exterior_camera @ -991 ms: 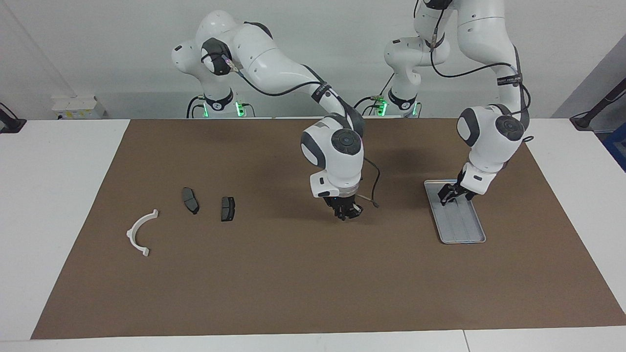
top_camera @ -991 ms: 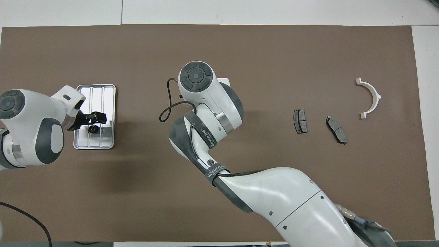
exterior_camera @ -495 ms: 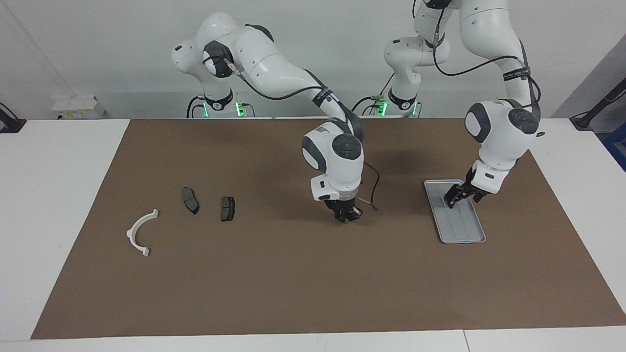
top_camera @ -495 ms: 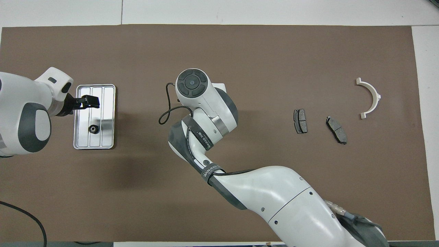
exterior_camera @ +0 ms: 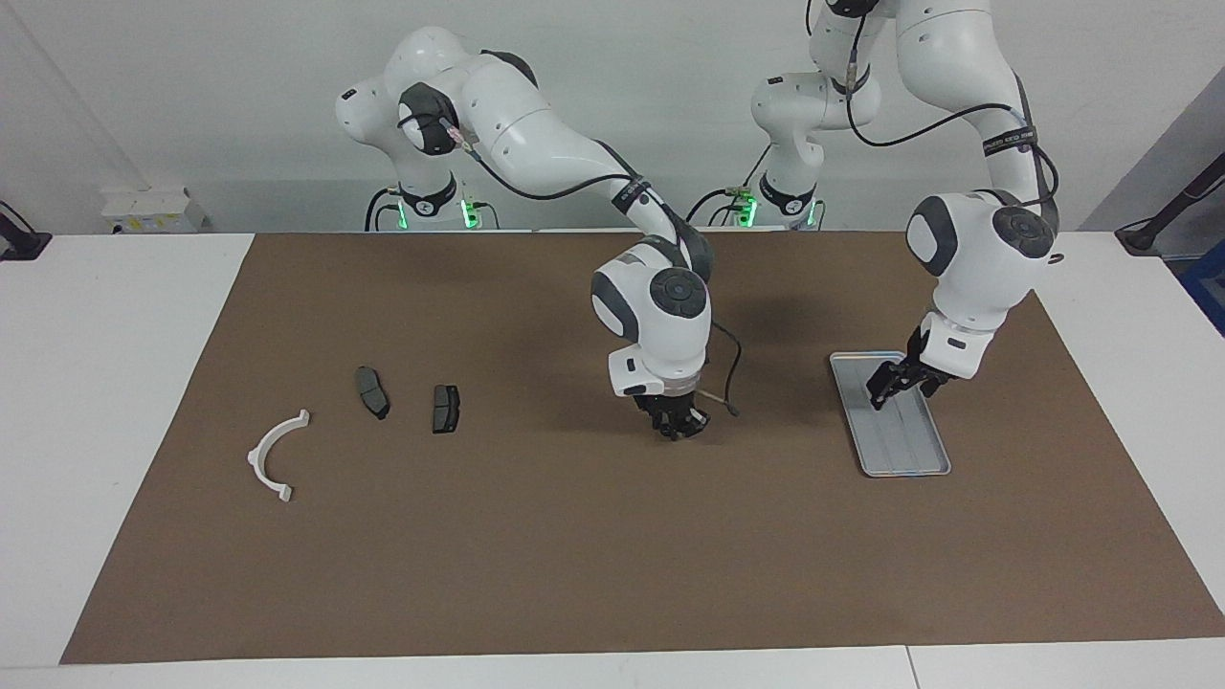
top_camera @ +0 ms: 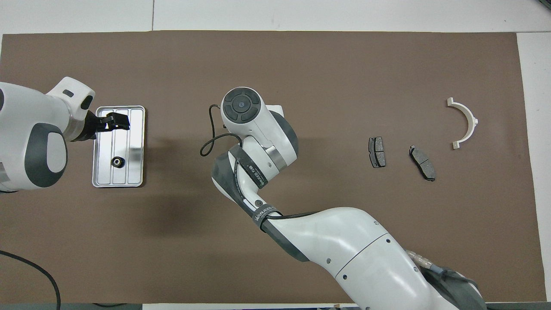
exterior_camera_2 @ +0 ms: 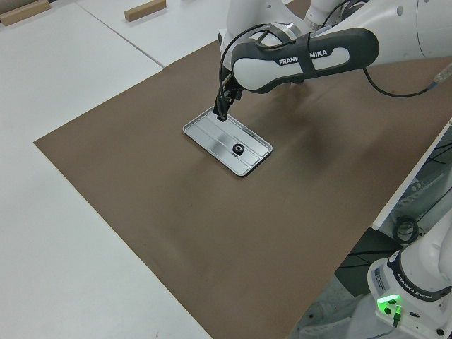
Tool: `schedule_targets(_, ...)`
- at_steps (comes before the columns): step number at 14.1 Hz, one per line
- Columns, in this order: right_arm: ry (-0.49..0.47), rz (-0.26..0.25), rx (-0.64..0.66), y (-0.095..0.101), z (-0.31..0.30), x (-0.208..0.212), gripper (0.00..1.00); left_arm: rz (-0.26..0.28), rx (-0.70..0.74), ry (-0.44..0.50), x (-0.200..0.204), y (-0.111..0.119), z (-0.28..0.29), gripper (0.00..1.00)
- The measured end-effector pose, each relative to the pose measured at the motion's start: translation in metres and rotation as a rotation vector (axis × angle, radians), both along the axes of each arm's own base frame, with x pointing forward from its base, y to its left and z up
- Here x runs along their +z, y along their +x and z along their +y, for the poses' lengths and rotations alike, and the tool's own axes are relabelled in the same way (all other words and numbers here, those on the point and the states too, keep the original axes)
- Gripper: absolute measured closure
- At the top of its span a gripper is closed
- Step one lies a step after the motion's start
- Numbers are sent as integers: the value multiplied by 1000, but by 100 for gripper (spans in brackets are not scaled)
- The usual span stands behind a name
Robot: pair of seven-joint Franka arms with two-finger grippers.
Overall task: Pick bearing gear from pile to tray
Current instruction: 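Return the right arm to rest while the left gripper reaches the second bearing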
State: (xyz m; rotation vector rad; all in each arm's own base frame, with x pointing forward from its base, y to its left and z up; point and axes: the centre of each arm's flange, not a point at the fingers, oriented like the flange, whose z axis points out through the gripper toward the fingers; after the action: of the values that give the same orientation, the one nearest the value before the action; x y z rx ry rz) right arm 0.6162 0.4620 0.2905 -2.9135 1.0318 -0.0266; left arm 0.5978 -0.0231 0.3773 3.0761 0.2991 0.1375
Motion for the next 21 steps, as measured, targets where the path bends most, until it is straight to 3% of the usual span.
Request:
schedule_targets(4, -3, -23, -8, 16, -19, 23, 7, 4, 54, -10, 1, -1, -25, 0)
schedule_targets(5, -4, -24, 8, 21, -28, 38, 0, 3, 78, -15, 2, -2, -40, 0)
schedule_targets(9, -11, -31, 168, 43, -96, 131, 0, -7, 180, -47, 18, -5, -128, 0)
schedule_targets(11, -16, -39, 282, 50, -145, 181, 0, 25, 217, -52, 23, -9, -188, 0)
schedule_targets(15, -34, -44, 545, 54, -252, 259, 0, 53, 285, -39, -8, -11, -318, 0)
schedule_targets(17, -45, -56, 646, 51, -306, 290, 0, 68, 286, -23, -34, -13, -345, 0)
schedule_targets(20, -58, -72, 695, 37, -375, 329, 0, 86, 273, 1, -60, -19, -352, 0)
schedule_targets(21, -58, -74, 702, 30, -390, 337, 0, 91, 271, 6, -65, -21, -353, 7)
